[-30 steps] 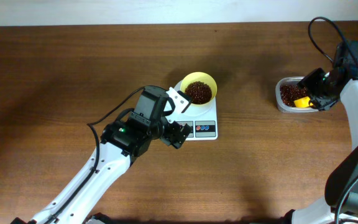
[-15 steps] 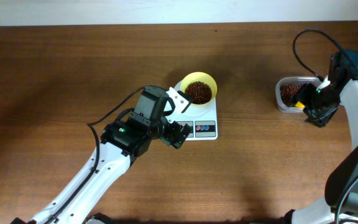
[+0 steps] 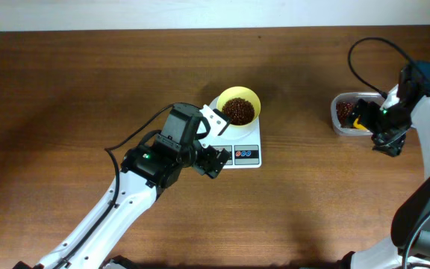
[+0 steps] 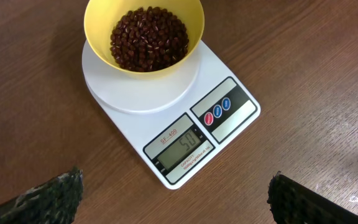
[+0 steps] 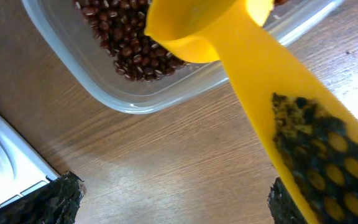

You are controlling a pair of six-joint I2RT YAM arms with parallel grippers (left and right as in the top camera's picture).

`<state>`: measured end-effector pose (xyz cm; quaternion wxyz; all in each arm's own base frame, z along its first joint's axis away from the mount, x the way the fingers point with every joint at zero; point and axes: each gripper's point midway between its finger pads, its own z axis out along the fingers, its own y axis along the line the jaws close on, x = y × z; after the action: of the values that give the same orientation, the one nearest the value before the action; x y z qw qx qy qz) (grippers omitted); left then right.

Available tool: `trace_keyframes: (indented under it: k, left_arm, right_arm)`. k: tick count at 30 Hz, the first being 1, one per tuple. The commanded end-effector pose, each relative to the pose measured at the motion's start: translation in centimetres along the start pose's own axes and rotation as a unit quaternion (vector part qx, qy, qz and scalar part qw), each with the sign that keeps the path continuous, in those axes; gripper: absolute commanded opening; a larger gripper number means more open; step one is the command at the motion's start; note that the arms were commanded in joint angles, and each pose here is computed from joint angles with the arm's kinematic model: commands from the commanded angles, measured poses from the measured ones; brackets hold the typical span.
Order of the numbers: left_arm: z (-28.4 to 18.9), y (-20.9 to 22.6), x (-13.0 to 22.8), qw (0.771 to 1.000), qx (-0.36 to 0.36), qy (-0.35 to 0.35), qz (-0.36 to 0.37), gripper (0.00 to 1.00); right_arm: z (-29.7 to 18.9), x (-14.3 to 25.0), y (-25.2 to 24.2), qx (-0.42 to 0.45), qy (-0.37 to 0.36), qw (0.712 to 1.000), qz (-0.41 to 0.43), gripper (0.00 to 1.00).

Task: Scoop item into bowl and weigh 50g on scale
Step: 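Lower the scoop into the tub and lay it down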

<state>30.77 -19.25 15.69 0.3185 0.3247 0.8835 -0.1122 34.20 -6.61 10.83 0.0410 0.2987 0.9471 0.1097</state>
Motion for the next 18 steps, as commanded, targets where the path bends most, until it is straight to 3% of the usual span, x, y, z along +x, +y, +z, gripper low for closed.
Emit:
trace_keyframes:
  k: [1, 18]
  left_arm:
    - [-0.6, 0.0, -0.4, 1.000, 0.001, -0.011, -0.006, 0.99]
    - [-0.6, 0.0, -0.4, 1.000, 0.001, -0.011, -0.006, 0.99]
  right_arm:
    - [-2.7, -1.8, 0.1, -0.014, -0.041, 0.999, -0.002, 0.99]
    - [-3.6, 0.4, -0.3, -0.001, -0.001, 1.000, 0.000, 0.99]
